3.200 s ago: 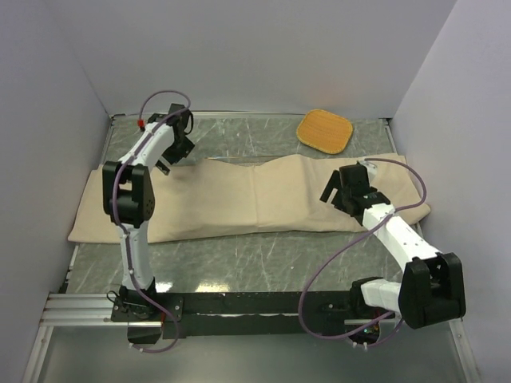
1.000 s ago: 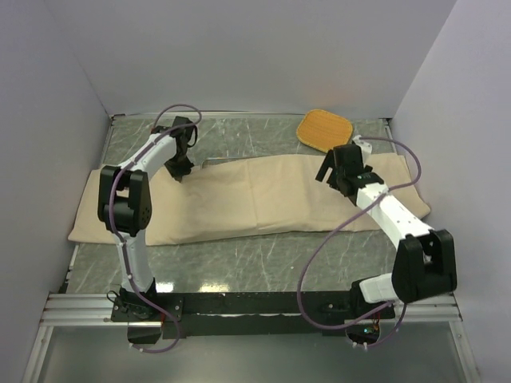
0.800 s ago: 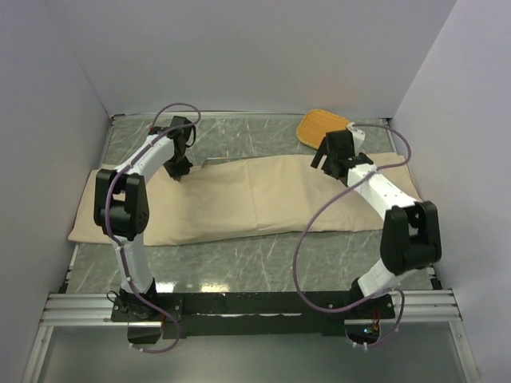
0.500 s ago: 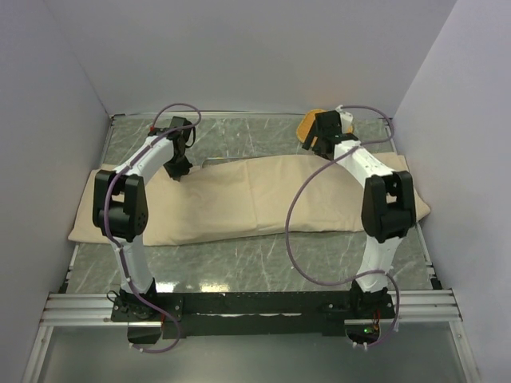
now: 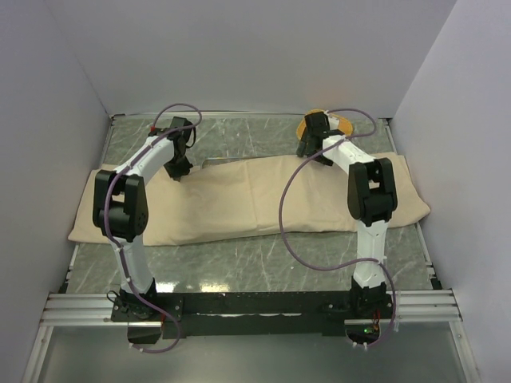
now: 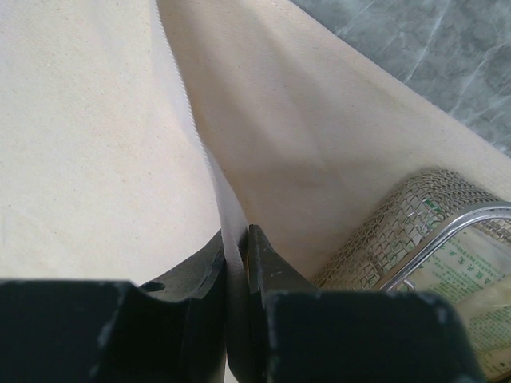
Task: Open and lay out the surgical kit
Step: Open the surgical kit at the center of the board.
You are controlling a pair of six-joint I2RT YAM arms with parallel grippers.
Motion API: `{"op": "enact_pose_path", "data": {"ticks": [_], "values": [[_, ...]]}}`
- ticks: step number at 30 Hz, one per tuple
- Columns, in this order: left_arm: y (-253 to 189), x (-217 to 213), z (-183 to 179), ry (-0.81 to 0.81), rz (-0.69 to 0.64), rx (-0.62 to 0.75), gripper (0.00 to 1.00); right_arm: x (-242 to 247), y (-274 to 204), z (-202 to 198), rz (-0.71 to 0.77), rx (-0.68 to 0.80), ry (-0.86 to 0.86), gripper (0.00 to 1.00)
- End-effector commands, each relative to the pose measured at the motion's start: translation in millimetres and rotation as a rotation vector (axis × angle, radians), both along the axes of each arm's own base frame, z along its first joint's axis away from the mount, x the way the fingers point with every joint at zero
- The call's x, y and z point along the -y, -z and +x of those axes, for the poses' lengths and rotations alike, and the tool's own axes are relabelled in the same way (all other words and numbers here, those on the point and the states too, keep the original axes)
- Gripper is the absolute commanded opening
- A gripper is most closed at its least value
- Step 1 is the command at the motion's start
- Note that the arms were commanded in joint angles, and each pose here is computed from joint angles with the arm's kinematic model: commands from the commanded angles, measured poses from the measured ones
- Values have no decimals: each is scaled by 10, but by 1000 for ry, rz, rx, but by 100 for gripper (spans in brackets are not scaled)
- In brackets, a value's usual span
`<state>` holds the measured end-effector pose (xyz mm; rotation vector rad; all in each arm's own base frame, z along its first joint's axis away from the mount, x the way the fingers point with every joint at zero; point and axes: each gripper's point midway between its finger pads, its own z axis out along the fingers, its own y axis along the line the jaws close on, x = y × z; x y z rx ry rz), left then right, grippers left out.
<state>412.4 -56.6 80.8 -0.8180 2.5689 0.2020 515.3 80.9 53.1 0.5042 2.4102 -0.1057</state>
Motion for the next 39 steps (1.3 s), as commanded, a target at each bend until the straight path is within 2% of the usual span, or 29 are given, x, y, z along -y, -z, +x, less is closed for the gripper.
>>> {"op": "enact_pose_path", "data": {"ticks": [1,2,7,10,12,13,16,22,29,34,38,39], "values": [[-202,-57,9,14,34,49,18,-68,-219,49,-1,31,-33,81],[-202,-61,9,15,36,49,18,-77,-221,44,-2,30,-38,72],[-222,-75,-1,15,43,50,18,-51,-213,-47,1,19,-33,49],[-247,-88,-7,16,48,57,18,-55,-276,-77,4,30,-35,25],[-266,-95,-17,15,51,59,18,-52,-335,-83,7,39,-32,17],[-274,-102,-21,16,55,60,18,-43,-352,-85,8,44,-30,10],[-289,-103,-34,18,52,65,18,-56,-439,-81,20,66,-32,0],[-307,-122,-79,12,58,60,18,-23,-565,-115,26,87,-6,0],[-521,-266,-191,-19,114,97,21,90,-960,-241,48,160,19,0],[-562,-349,-369,-38,136,97,23,34,-1071,-536,109,165,-9,0],[-485,-348,-607,-43,115,74,25,-16,-1010,-831,164,143,-35,0],[-468,-335,-640,-43,106,74,26,-16,-866,-958,175,115,-34,0]]}}
